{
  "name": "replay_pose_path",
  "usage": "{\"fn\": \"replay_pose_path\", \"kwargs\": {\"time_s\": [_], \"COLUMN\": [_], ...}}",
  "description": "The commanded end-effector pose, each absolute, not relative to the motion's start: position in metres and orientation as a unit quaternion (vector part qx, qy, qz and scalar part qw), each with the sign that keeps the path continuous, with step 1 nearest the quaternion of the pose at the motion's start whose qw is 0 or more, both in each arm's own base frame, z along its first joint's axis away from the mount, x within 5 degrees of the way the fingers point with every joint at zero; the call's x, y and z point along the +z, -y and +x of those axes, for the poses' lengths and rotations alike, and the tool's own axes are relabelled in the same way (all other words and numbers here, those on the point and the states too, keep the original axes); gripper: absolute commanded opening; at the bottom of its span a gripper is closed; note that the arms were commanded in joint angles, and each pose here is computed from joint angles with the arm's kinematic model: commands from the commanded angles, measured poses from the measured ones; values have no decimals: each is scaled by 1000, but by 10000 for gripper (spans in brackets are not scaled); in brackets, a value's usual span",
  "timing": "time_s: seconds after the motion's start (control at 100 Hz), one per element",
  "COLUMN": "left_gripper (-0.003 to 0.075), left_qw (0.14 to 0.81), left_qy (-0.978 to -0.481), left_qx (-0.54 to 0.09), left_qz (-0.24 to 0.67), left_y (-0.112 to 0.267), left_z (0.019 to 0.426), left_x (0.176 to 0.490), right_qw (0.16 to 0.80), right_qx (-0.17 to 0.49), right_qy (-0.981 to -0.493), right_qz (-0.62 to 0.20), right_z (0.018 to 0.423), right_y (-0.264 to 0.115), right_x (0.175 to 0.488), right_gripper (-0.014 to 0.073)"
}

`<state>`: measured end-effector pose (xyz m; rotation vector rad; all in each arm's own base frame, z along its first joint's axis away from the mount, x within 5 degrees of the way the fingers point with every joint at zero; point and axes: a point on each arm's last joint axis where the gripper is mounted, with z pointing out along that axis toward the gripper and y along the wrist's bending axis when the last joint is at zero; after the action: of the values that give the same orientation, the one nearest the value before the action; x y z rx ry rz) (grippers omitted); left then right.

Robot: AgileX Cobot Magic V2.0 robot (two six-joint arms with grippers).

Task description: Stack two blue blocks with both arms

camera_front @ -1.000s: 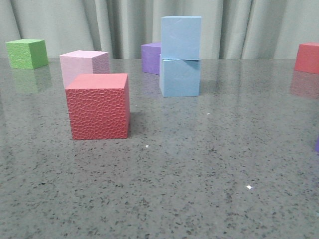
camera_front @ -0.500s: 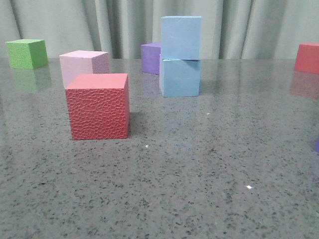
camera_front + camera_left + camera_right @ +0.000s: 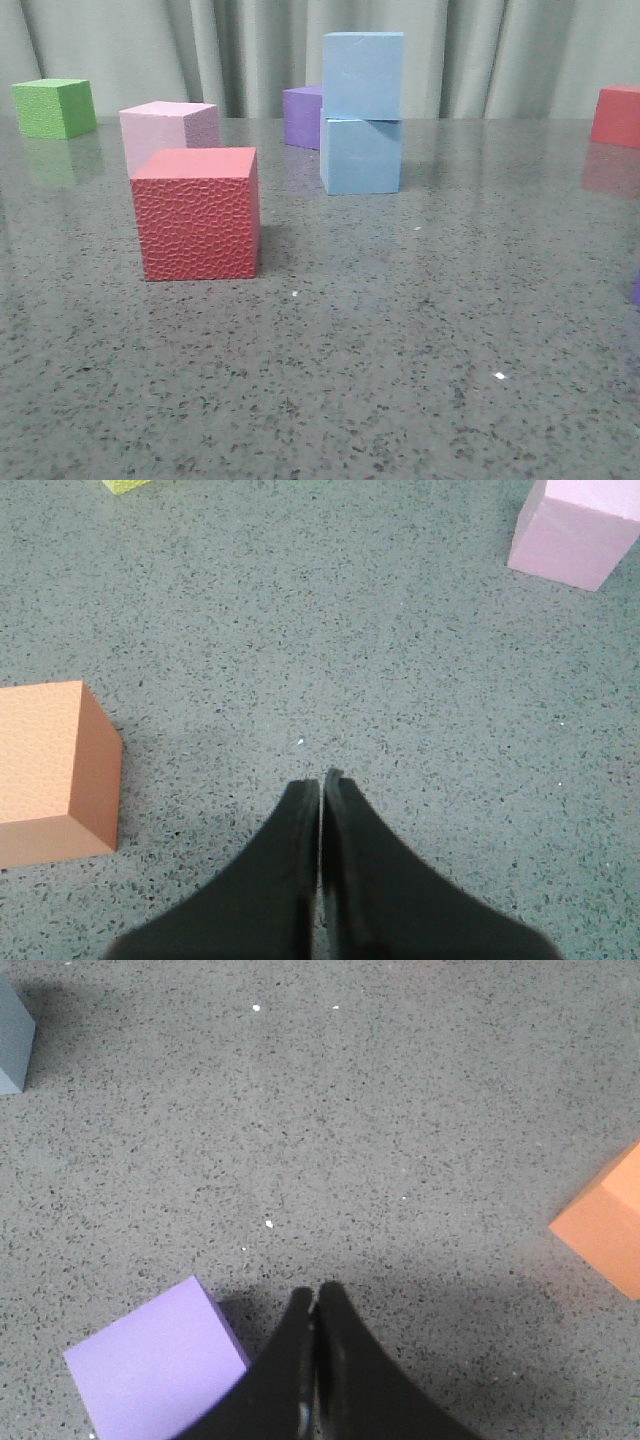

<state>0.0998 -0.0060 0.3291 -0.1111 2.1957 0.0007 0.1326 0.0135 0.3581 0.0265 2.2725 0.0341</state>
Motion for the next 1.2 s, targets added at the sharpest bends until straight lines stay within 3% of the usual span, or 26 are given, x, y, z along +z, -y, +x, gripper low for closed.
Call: {"fn": "replay_pose_path", "kwargs": {"time_s": [0.0, 1.19], "left_gripper": [-19, -19], "left_qw": [489, 502], "left_qy": [-871, -864], "left_qx": [-6, -4], "left_qz": [-43, -36], "left_y": [6, 6], "left_z": [103, 103], "left_x": [342, 341], "right_qw": [458, 458], "right_qx": [12, 12], "right_qy": [-889, -889], "right_qz": [6, 6], "right_z": [134, 134], "right_y": [-13, -13], "right_x": [370, 370], "right_gripper": [-122, -122]}}
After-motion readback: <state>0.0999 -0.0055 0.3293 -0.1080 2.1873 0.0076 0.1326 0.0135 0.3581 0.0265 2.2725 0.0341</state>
